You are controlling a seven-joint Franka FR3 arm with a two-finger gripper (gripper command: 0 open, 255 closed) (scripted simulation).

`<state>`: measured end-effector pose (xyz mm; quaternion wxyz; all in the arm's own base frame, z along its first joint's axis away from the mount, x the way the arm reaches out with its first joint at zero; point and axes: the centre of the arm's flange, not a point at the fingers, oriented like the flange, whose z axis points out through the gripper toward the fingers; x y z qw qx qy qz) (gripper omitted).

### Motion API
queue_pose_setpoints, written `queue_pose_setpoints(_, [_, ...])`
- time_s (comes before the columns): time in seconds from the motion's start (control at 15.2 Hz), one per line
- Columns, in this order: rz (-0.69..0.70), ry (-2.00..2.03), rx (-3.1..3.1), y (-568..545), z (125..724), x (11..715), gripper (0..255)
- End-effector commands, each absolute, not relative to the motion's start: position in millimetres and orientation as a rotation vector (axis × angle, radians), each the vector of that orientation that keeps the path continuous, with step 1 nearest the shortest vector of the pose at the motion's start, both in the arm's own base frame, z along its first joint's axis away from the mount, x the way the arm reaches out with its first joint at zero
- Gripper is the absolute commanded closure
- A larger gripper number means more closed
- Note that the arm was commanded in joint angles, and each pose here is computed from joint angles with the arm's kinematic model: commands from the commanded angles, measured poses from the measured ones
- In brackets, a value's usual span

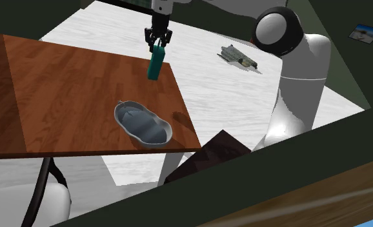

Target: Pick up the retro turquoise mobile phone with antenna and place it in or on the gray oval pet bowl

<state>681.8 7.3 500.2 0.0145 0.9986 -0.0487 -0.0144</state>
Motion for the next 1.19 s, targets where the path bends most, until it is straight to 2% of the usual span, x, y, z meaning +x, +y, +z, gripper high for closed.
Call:
queue_pose_setpoints(0.0, [-0.044,-0.152,3.109,7,510,681,255])
queue_pose_setpoints(0.2, [-0.044,-0.152,3.109,7,526,681,255])
queue_pose_setpoints(1.12, [-0.044,-0.152,3.109,148,545,563,255])
